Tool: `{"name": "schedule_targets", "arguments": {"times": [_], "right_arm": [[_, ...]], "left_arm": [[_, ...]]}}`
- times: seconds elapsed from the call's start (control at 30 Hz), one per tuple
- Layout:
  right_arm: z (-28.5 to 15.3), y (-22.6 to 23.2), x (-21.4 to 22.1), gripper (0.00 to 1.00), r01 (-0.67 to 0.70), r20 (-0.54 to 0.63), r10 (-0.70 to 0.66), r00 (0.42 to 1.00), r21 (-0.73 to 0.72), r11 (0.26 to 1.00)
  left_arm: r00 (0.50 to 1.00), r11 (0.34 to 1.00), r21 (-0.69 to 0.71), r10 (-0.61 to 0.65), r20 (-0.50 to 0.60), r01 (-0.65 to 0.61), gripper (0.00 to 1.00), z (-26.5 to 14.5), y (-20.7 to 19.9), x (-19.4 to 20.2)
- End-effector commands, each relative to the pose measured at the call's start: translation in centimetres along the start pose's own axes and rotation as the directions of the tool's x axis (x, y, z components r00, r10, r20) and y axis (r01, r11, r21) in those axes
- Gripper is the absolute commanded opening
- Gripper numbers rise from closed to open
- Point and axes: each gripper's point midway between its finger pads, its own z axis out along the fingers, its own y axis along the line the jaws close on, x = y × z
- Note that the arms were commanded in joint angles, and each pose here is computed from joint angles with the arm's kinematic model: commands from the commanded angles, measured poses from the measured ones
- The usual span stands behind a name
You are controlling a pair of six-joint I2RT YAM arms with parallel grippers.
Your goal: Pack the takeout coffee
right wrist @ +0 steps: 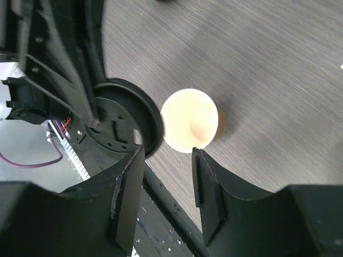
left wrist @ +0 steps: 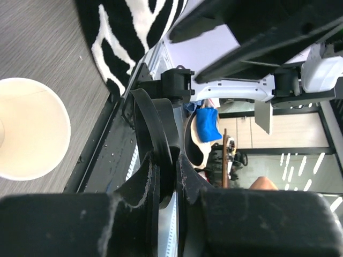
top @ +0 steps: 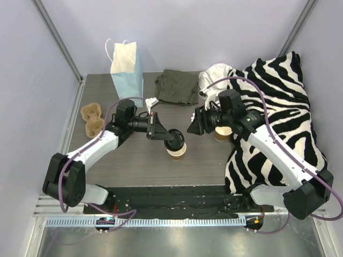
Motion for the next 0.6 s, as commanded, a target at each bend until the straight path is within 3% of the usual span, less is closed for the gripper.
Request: {"name": "schedule_targets", "arguments": {"times": [0.0, 0.57], "right_arm": [[-0.5, 1.5, -2.6, 0.47, 0.063, 0.112, -0.057, 0.992, -0.056, 0.996], [0.9, 1.8, -2.2, 0.41, 0.085, 0.107, -0.078, 0.991, -0.067, 0.994]], "left_arm": [[1.000, 0.999, 0.044, 0.024, -0.004, -0.024, 0.00, 0.2, -0.6, -0.9], [1.000, 0.997, 0.072, 0.009, 0.028, -0.011, 0.00, 0.5, -0.8, -2.0]]}}
